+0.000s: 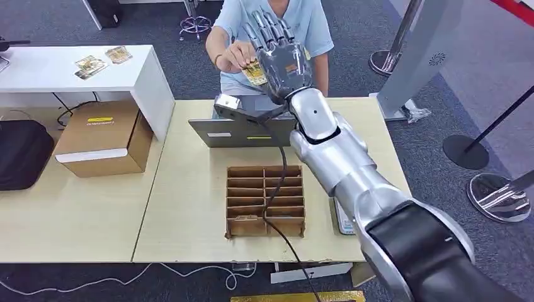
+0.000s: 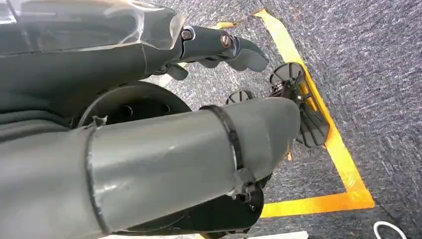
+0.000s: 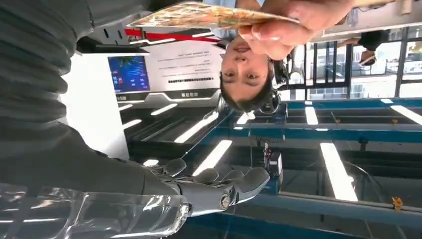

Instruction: Pass the card to the sensor for recognition and then transmit it.

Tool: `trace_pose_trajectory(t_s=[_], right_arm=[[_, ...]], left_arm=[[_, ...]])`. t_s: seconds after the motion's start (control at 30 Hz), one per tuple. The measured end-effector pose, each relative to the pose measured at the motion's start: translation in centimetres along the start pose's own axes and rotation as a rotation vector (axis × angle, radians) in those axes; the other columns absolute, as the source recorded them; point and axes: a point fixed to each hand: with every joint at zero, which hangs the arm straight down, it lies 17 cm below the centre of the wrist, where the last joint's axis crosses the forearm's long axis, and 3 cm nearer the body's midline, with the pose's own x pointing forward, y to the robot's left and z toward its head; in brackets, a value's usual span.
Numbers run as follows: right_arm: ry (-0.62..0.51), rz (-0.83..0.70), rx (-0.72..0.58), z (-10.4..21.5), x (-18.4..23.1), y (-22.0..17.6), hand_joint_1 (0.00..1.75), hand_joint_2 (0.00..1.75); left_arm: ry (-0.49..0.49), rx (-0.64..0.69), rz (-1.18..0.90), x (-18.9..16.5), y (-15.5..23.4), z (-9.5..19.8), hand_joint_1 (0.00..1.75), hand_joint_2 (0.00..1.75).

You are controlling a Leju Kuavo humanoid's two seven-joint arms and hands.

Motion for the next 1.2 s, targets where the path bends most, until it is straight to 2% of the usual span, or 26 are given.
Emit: trace_pose_trajectory(t_s=[0.03, 0.1, 1.03, 1.2], right_arm=[[0.003, -0.003, 0.0, 0.0, -0.1, 0.0, 1.2, 1.75], [0.005, -0.01, -0.005, 0.0, -0.2, -0.1, 1.75, 1.75], [0.034, -0.085, -0.086, -0.5, -1.3, -2.0, 1.75, 1.75], [0.071, -0.179, -0.096, -0.6, -2.3, -2.3, 1.75, 1.75]], left_arm=[[0.0, 0.0, 0.0, 0.0, 0.0, 0.0, 0.0, 0.0], [0.001, 0.0, 0.0, 0.0, 0.0, 0.0, 0.0, 0.0], [0.009, 0.015, 0.003, -0.5, 0.2, 0.0, 0.0, 0.0], [0.01, 0.013, 0.013, -0.5, 0.1, 0.0, 0.0, 0.0]])
